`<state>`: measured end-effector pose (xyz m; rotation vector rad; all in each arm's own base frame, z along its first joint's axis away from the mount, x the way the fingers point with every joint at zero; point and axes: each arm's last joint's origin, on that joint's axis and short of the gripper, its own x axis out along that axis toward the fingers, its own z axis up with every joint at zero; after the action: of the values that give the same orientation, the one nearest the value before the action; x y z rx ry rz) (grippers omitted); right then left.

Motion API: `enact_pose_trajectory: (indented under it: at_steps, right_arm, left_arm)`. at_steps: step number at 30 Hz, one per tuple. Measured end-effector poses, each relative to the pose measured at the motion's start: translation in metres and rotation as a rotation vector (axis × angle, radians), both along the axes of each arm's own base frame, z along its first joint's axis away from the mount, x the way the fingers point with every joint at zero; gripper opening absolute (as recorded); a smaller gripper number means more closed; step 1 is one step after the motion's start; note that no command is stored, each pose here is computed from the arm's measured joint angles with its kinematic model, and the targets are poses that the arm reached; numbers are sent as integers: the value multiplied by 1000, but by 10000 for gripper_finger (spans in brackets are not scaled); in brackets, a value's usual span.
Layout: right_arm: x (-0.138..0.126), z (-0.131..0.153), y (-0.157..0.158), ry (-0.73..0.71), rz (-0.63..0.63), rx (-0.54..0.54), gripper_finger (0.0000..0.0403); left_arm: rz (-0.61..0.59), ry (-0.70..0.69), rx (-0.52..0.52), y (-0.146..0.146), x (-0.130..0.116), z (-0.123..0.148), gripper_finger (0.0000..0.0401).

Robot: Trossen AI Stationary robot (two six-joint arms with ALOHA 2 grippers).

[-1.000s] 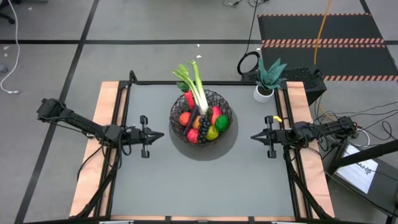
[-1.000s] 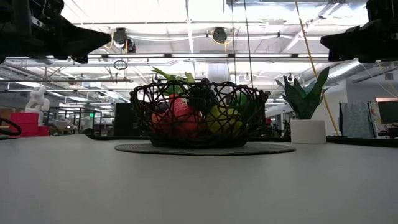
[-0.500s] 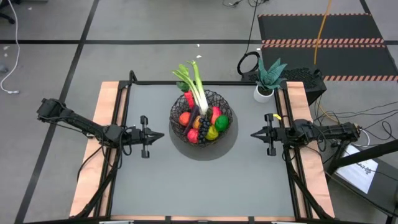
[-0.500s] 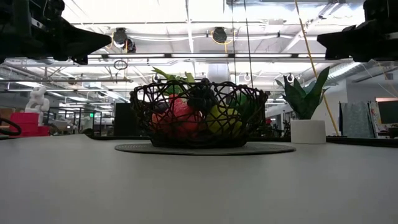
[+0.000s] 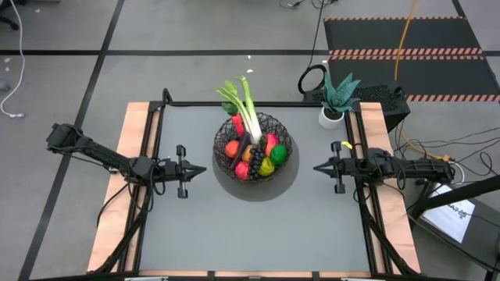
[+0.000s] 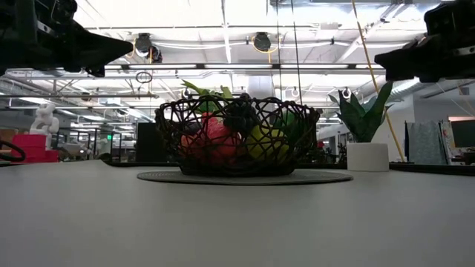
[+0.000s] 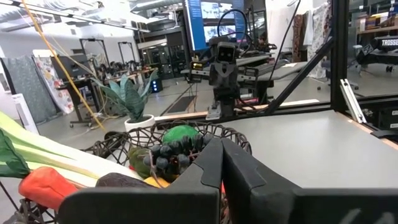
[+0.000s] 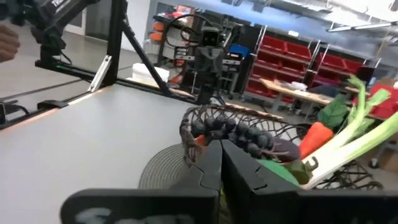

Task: Build produce basket
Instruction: Return to Home Position

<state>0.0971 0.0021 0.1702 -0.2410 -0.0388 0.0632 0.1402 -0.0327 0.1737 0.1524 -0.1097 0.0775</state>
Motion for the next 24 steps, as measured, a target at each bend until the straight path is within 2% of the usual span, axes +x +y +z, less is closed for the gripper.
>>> enact_pose_trajectory:
  at_steps: [8, 13, 24]
  right_arm:
    - [1, -2, -1, 21, -1, 24, 0]
    - [1, -2, -3, 31, -60, 84, 0]
    - [1, -2, -3, 24, -71, 91, 0]
  left_arm:
    - [-1, 0, -4, 0, 0, 0, 18]
    - [-6, 13, 10, -1, 0, -1, 4]
    - [-10, -3, 60, 0, -9, 4, 4]
